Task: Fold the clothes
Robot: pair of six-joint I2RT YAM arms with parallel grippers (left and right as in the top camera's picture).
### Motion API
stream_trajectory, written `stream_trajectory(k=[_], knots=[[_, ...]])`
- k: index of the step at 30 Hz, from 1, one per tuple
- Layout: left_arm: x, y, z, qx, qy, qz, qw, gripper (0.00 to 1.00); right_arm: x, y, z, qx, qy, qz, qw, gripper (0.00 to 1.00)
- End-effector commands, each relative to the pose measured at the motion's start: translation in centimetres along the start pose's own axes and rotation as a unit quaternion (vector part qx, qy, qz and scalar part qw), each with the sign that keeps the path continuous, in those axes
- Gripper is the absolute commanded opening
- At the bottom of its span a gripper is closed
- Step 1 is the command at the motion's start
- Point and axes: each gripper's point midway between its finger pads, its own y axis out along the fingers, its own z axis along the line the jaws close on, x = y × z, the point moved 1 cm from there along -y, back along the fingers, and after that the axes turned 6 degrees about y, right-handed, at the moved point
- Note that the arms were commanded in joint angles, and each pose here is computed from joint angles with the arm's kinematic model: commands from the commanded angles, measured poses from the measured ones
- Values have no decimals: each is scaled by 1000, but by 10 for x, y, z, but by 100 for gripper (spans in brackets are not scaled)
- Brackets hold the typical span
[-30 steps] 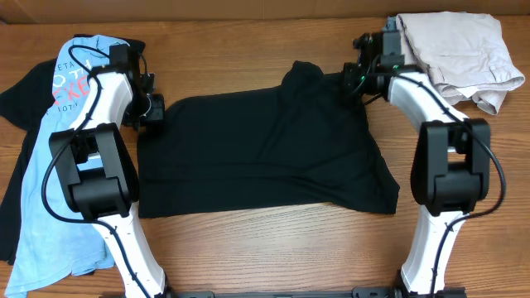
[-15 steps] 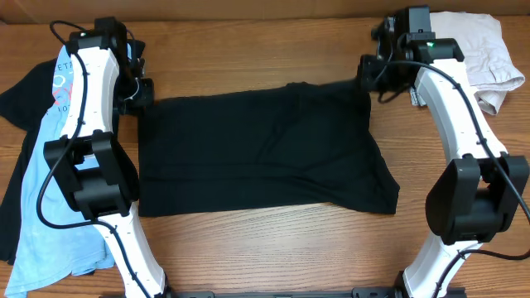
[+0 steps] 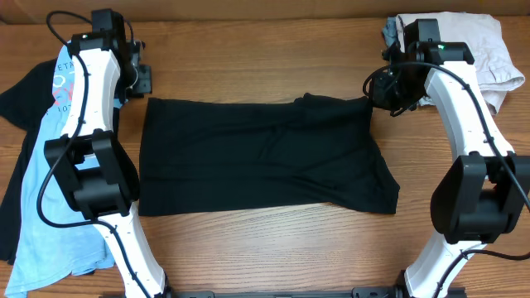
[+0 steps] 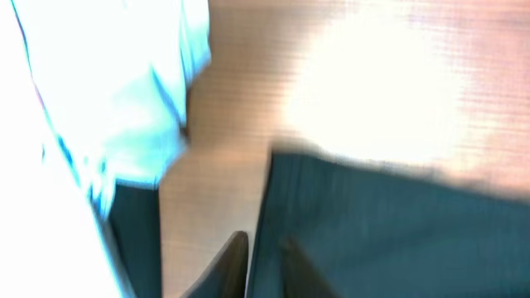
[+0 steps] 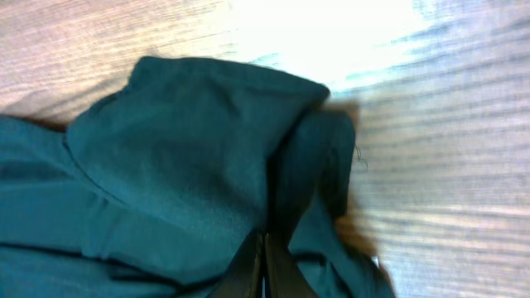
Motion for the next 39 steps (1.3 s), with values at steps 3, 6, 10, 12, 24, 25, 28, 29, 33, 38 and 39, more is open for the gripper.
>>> stream_trajectory(k=[3,6,10,12,24,25,28,29,33,38,39], knots=[[7,37,-7,-20,6,-39,999,29,5,-5,12,3,-21,-22,1000,4],[4,58,-11,-25,6,-41,999,33,5,-4,14,4,-24,-23,999,4],[-3,88,-14,-30,6,-25,999,34,4,-4,14,4,-24,-23,999,4],[-8,101,-17,-38,7,-15,999,34,4,-4,14,4,-24,-22,999,4],[-29,126,-29,-65,6,26,998,4,4,-4,14,4,-21,-23,1000,4],[-30,125,-29,-65,6,27,997,4,4,-4,14,3,-21,-23,1000,4],[-29,123,-29,-66,6,28,997,6,4,-4,14,2,-21,-23,1000,4],[-28,121,-28,-66,6,29,997,13,4,-4,14,2,-20,-23,1000,4],[-19,107,-26,-66,6,29,997,43,5,-4,14,3,-21,-24,999,4],[-4,85,-23,-65,14,22,998,45,5,-4,14,3,-21,-24,999,4],[-4,84,-23,-65,14,24,997,45,5,-4,14,3,-21,-24,999,4]])
